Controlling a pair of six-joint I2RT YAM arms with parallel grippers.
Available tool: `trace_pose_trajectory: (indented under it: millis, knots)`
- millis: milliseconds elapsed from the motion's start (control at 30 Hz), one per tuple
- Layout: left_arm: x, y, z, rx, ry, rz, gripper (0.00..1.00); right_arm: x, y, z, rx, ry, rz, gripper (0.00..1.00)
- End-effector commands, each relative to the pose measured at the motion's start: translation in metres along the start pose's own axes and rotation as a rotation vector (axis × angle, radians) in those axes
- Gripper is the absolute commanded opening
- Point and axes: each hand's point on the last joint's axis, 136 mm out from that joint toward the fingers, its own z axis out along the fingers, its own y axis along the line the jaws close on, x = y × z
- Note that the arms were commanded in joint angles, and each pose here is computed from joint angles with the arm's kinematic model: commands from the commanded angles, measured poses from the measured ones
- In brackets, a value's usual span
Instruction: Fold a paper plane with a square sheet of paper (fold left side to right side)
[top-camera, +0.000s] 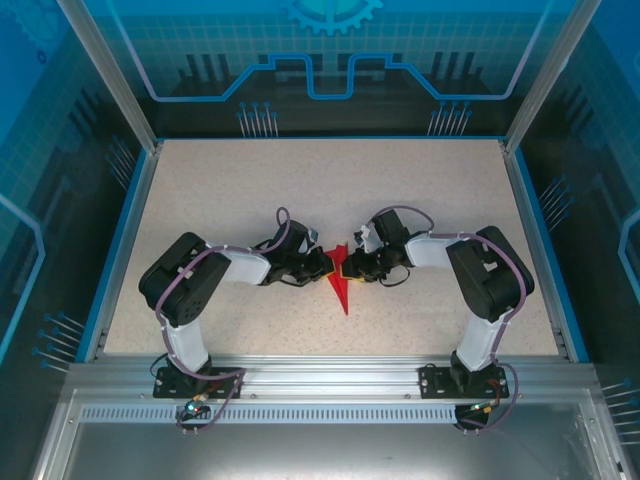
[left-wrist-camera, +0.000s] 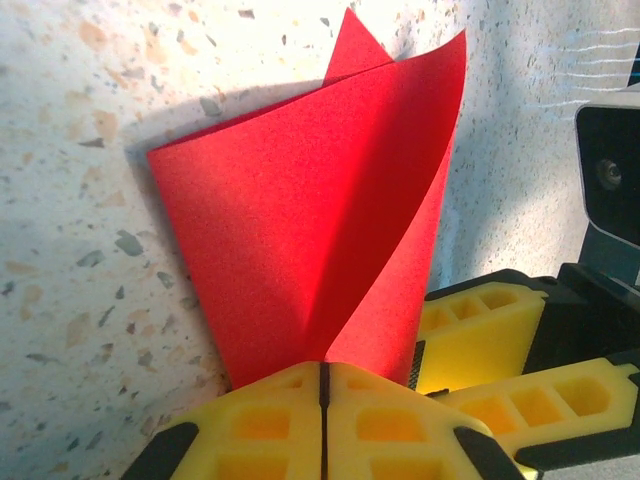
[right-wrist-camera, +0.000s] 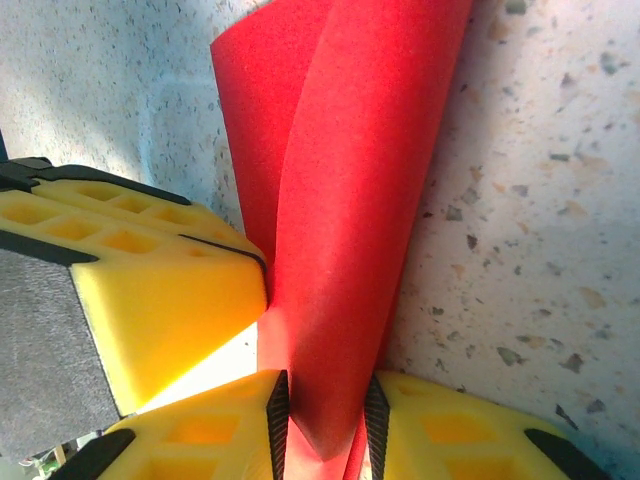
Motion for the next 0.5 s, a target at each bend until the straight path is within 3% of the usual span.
trace_pose_trajectory:
  millis: [0, 467]
  knots:
    - [-0.005, -0.002, -0.007, -0.009, -0.021, 0.028, 0.06, 0.011, -0.006, 0.008, 0.021, 0.045, 0.009, 0.29]
    - [-0.001, 0.011, -0.015, -0.068, -0.035, 0.044, 0.0, 0.009, -0.001, 0.002, 0.0, 0.031, -0.003, 0.4]
